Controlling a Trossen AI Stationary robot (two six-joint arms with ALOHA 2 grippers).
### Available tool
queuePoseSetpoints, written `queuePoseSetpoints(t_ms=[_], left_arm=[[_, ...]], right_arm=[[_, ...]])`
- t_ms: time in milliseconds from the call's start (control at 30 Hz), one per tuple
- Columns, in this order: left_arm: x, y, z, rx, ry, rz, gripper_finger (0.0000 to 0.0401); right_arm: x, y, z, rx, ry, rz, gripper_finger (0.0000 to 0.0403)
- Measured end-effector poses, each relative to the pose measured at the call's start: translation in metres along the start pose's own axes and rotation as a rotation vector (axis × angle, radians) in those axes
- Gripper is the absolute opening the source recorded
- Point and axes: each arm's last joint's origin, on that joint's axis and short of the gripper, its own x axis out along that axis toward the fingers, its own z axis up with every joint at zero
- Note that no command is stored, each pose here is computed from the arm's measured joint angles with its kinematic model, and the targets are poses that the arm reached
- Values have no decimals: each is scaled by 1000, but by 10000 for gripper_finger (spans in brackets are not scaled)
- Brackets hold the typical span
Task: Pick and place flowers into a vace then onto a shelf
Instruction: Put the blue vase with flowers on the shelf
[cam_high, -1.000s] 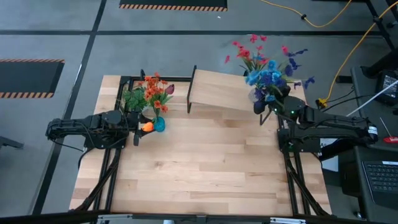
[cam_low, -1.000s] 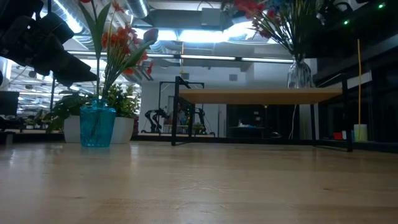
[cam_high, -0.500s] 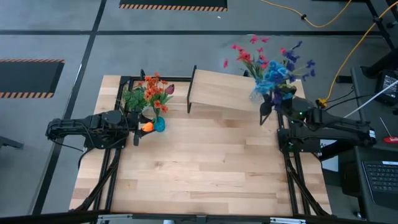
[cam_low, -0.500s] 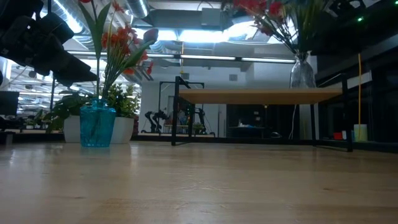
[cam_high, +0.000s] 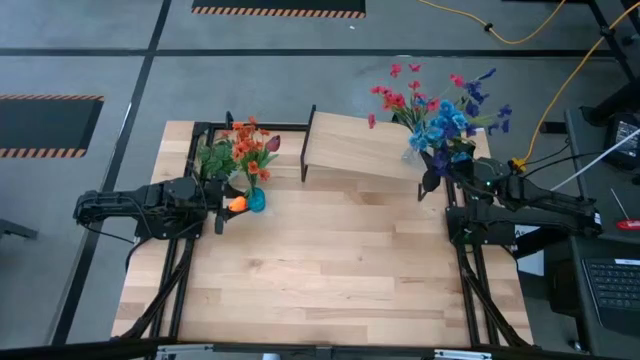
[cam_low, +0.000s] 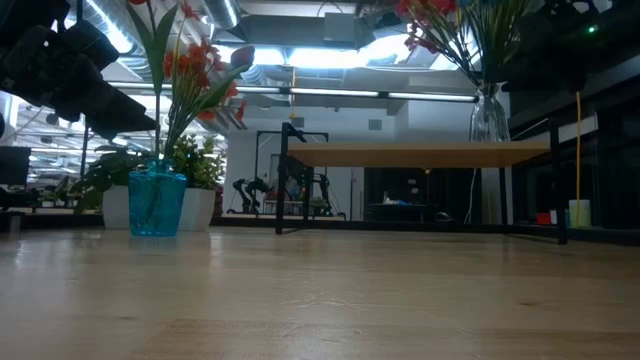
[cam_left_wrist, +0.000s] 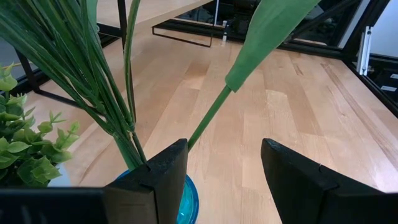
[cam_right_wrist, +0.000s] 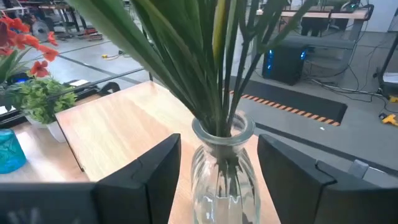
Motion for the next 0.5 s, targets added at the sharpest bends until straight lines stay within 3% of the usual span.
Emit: queuePoseSetpoints(t_ms=[500], left_arm=[[0, 0, 0, -17, 0, 0, 198]], right_arm=[[-13, 0, 13, -1, 55, 58, 214]])
